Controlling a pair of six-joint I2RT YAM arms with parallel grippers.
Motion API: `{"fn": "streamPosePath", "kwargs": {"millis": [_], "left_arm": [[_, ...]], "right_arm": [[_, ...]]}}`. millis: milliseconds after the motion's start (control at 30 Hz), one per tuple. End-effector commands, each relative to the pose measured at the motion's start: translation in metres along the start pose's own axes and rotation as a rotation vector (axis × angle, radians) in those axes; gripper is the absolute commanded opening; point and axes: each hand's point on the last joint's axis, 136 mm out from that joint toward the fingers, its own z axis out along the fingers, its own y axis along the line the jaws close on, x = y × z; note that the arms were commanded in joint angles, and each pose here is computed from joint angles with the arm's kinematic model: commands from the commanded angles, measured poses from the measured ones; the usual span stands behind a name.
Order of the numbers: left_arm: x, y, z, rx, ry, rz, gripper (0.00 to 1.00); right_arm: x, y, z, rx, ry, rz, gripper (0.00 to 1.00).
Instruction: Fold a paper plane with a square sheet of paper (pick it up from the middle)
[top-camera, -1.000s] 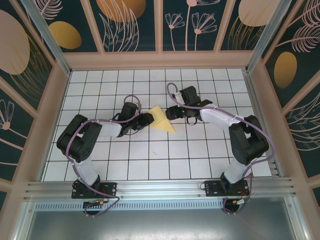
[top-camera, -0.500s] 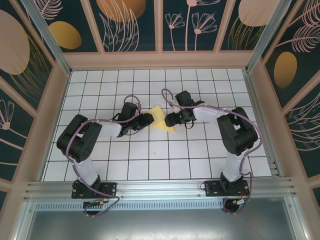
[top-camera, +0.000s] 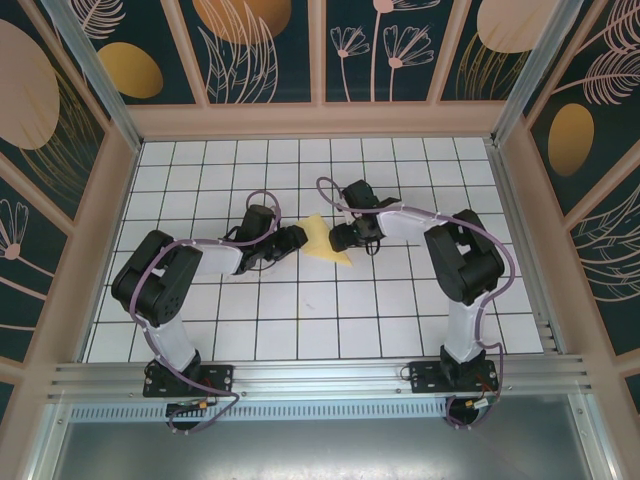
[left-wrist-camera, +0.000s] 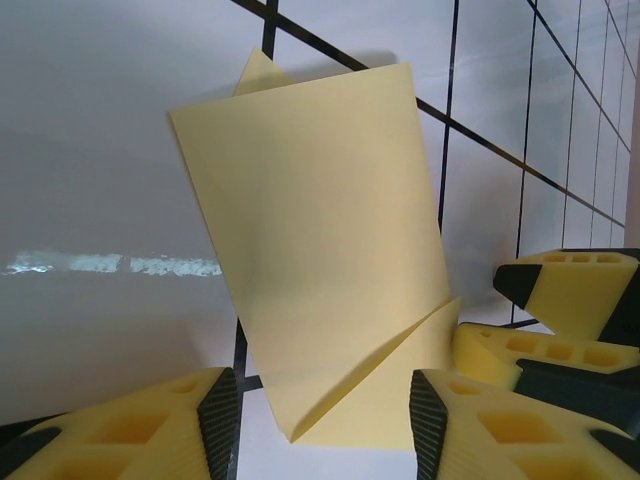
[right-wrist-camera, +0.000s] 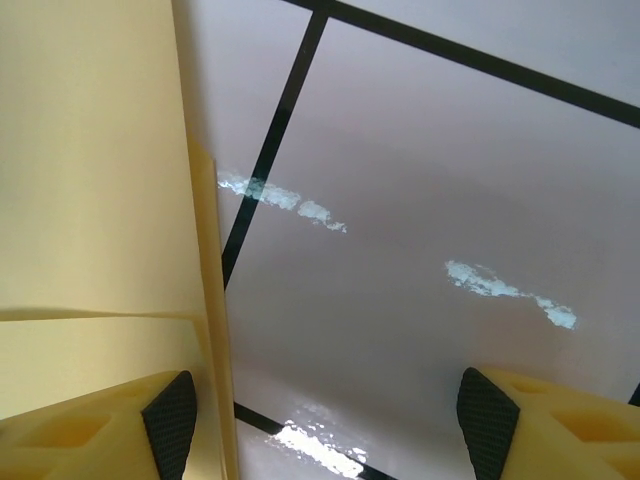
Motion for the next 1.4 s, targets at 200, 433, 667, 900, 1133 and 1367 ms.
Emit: {"fn": "streamPosePath", "kwargs": {"millis": [200,433,667,900,1133,1367], "left_arm": [[0.009,-0.003,0.0,0.005,0.033,0.007,0.55],[0.011,-0.002,0.001,-0.004,0.034,0.009,0.55],[0.01,-0.001,0.001,-0.01,0.028,0.01,0.55],[0.008,0.002,0.0,-0.028,0.014,0.02,0.55],[0.007,0.003,0.0,-0.034,0.011,0.019,0.55],[0.007,0.003,-0.001,-0.035,0.01,0.019,0.55]], "right_arm": [[0.013,-0.007,0.012,0.012,0.066,0.094,0.7],[0.013,-0.004,0.013,-0.01,0.074,0.127,0.61],[-0.036,0.028,-0.039,-0.177,-0.13,0.141,0.58],[-0.03,0.037,-0.063,-0.449,-0.167,0.096,0.58],[-0.009,0.045,-0.045,-0.51,-0.082,0.063,0.52],[-0.006,0.045,-0.027,-0.509,-0.039,0.053,0.45]]}}
